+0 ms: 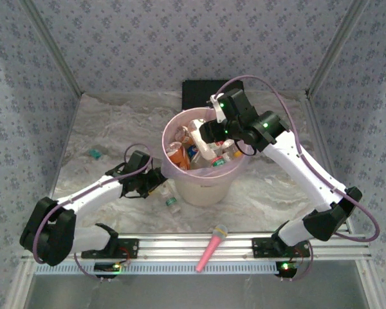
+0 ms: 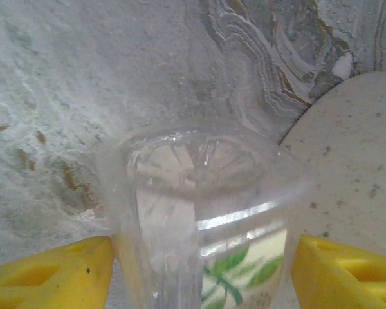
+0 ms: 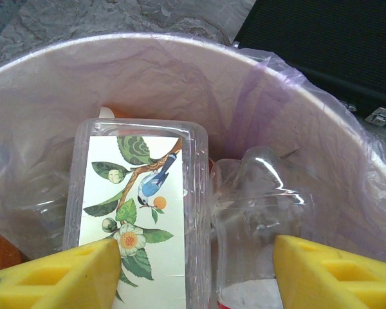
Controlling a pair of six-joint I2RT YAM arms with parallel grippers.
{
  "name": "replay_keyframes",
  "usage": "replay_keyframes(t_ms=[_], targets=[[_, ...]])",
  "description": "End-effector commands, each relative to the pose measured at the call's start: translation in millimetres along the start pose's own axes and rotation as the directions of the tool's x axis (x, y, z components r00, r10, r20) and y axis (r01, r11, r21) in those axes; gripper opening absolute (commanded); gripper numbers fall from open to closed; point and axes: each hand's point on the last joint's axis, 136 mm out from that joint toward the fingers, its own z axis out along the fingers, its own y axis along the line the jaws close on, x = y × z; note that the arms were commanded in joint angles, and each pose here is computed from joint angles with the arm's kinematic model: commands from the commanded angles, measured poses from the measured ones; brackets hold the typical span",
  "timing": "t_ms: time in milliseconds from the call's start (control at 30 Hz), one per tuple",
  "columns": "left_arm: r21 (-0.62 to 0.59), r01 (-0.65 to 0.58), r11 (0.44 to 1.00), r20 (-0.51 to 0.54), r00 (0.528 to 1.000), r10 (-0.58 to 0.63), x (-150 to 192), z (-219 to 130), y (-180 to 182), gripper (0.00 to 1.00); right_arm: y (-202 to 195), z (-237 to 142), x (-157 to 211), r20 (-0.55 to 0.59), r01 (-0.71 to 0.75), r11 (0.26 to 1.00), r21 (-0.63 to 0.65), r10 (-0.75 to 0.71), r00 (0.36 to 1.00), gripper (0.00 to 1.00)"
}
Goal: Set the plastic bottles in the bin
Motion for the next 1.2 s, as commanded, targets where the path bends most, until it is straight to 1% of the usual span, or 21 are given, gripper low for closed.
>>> replay_keyframes(t_ms=[0,200,300,467,533,633,767,833,933,1033,1100,1167], targets=[[-0.021,-0.029,0.999,0.048,0.998,0.03,-8,-15,-3,0.67,-4,2,18,-0.067,0.001,1.0,0.01,0.0,0.998,0.66],[-0.029,-0.062,0.998,0.115,0.991,0.065,-19,-44,-9,0.63,5,-13,5,-0.002,-0.013,0.999,-0.051,0.013,1.0,0.66],[-0.005,-0.061,0.998,0.155,0.986,0.061,-27,-63,-15,0.61,9,-22,-3,0.039,-0.021,0.997,-0.078,0.024,0.999,0.66],[0.041,-0.082,0.996,0.234,0.97,0.07,-39,-102,-29,0.58,6,-37,-13,0.099,-0.049,0.994,-0.1,0.059,0.993,0.66],[0.045,-0.115,0.992,0.287,0.953,0.098,-46,-129,-38,0.57,0,-45,-15,0.121,-0.063,0.993,-0.095,0.074,0.99,0.66],[0.046,-0.177,0.983,0.393,0.908,0.145,-61,-179,-56,0.55,-11,-55,-17,0.15,-0.092,0.992,-0.082,0.104,0.983,0.66],[0.105,-0.283,0.953,0.545,0.818,0.183,-78,-258,-99,0.52,-31,-67,-16,0.188,-0.149,0.987,-0.053,0.157,0.97,0.66],[0.15,-0.341,0.928,0.611,0.77,0.184,-85,-295,-126,0.5,-43,-70,-13,0.196,-0.185,0.982,-0.039,0.19,0.962,0.66],[0.207,-0.436,0.876,0.679,0.709,0.192,-88,-336,-167,0.46,-56,-72,-9,0.2,-0.225,0.974,-0.024,0.225,0.954,0.66],[0.24,-0.531,0.812,0.719,0.66,0.219,-83,-359,-206,0.45,-64,-71,-4,0.197,-0.248,0.969,-0.014,0.246,0.949,0.67],[0.252,-0.583,0.772,0.727,0.641,0.247,-76,-362,-229,0.44,-67,-71,-2,0.194,-0.257,0.966,-0.007,0.253,0.948,0.67],[0.255,-0.625,0.737,0.721,0.631,0.286,-66,-356,-249,0.44,-71,-69,2,0.187,-0.269,0.963,0.005,0.263,0.947,0.67]])
